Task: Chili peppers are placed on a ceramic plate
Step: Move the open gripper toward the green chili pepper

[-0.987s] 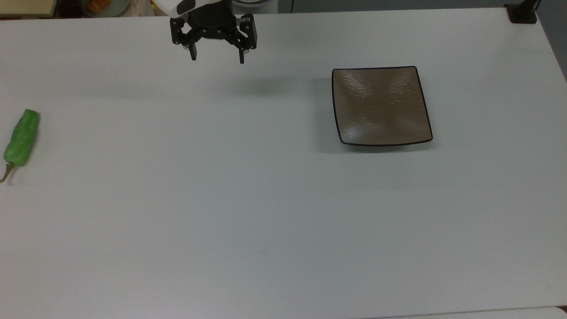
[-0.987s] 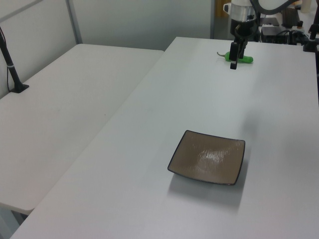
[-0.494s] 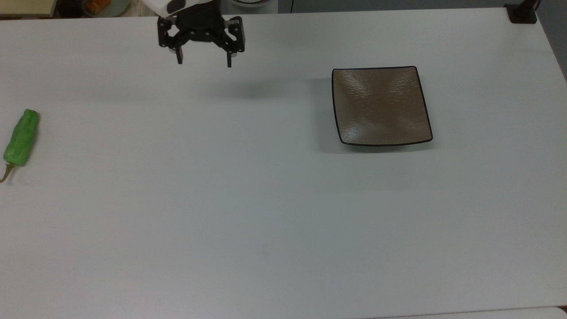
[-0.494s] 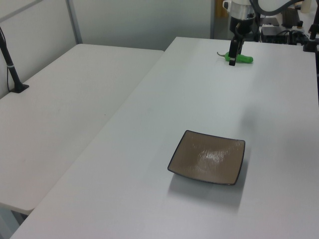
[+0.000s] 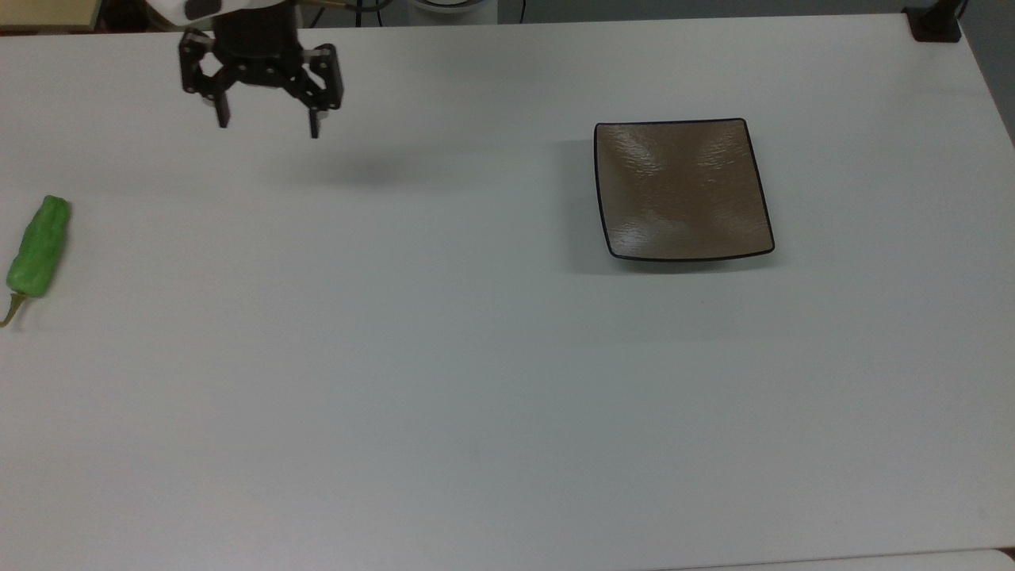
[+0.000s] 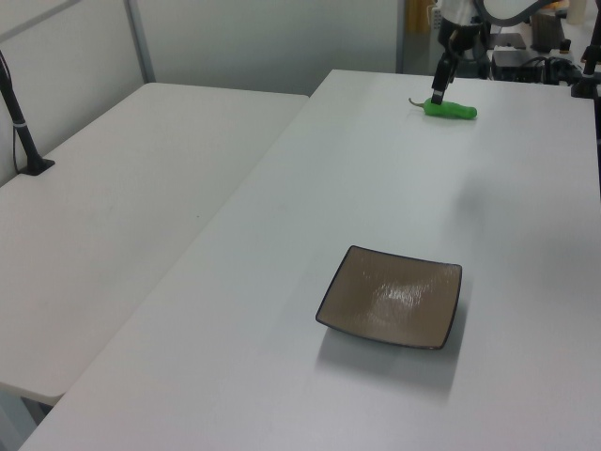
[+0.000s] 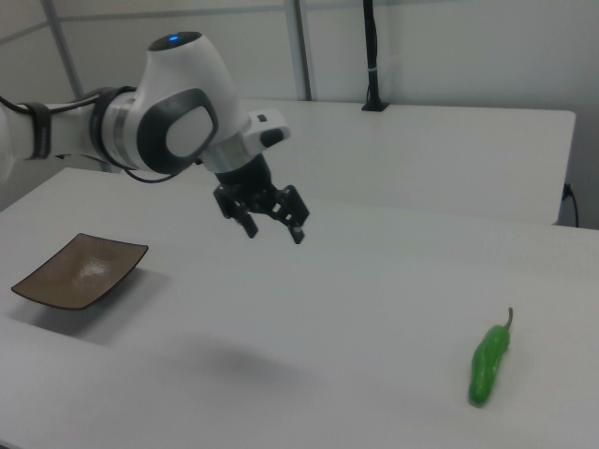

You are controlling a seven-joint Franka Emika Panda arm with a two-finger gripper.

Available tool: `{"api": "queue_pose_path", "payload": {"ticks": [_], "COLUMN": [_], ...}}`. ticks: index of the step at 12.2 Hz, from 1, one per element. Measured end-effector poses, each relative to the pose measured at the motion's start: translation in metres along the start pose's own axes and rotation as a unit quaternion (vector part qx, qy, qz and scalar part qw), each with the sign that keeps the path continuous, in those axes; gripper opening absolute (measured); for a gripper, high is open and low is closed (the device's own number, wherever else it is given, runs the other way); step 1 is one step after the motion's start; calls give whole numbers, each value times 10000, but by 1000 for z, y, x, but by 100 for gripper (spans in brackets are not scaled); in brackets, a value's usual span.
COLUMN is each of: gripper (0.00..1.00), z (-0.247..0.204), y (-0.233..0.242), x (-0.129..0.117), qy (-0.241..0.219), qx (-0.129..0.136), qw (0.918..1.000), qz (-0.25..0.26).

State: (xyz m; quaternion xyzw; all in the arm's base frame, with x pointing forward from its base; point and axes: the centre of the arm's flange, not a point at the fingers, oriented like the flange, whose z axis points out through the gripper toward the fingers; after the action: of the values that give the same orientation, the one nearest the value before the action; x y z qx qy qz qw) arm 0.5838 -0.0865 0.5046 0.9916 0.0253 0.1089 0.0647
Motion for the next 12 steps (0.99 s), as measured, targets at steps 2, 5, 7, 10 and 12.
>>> {"api": "queue_pose_path", "payload": {"ticks": [2, 5, 7, 10, 12], "gripper": [100, 100, 100, 100, 100], "z": [8, 28, 39, 49, 56], "y": [28, 59, 79, 113, 134], "x": [1, 2, 2, -2, -1], "qy": [205, 330, 422, 484, 429], "qx": [-129, -297, -435, -641, -757], "qw": [9996, 9987, 9977, 9965, 9958], "qz": [133, 254, 319, 237, 271]}}
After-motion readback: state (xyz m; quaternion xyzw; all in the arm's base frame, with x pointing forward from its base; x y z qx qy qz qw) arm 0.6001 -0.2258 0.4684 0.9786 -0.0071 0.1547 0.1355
